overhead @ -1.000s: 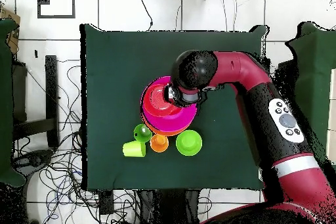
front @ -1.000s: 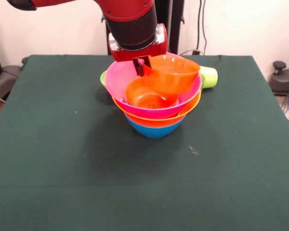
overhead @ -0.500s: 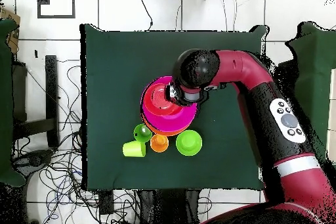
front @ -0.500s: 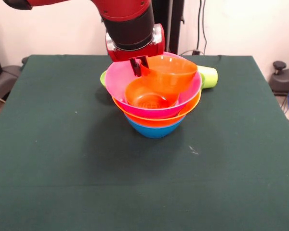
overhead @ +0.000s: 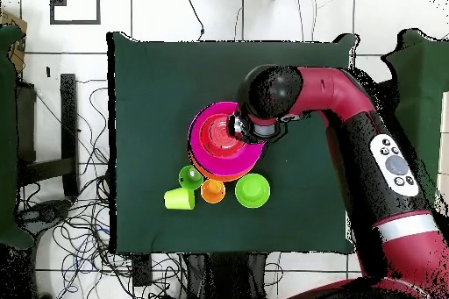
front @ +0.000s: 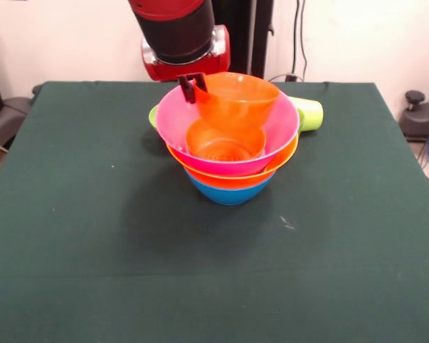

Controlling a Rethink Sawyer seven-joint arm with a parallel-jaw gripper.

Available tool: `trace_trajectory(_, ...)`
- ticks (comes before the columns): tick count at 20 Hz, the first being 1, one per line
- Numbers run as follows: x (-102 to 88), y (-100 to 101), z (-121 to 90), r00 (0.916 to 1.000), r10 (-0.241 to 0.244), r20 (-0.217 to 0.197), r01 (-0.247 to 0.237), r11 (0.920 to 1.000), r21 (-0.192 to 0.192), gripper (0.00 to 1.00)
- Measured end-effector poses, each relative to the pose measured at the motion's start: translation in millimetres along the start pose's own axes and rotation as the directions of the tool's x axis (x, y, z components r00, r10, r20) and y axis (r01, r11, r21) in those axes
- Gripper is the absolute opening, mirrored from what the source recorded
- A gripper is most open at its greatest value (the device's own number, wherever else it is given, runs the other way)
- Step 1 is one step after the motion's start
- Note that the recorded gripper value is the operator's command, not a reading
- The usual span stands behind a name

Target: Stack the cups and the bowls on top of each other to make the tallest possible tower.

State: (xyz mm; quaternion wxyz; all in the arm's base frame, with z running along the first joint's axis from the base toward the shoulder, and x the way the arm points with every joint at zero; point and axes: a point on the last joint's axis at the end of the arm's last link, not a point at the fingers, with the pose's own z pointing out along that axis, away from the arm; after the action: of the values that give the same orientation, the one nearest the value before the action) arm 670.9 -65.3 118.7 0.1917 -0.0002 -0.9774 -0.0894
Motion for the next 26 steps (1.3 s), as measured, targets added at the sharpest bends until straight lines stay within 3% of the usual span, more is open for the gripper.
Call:
trace_trajectory(9,3.4,-14,-19,0.9993,0.019,0.031,-0.02,0.9995,0.024,0.0)
trace_trajectory(21,3.5,-15,-17,0.9994,0.018,0.03,-0.019,0.9994,0.029,0.0)
trace_trajectory(22,3.5,-15,-17,0.9994,0.018,0.03,-0.019,0.9994,0.029,1.0)
trace_trajectory(26,3.5,-15,-17,0.9994,0.018,0.03,-0.019,0.9994,0.028,1.0)
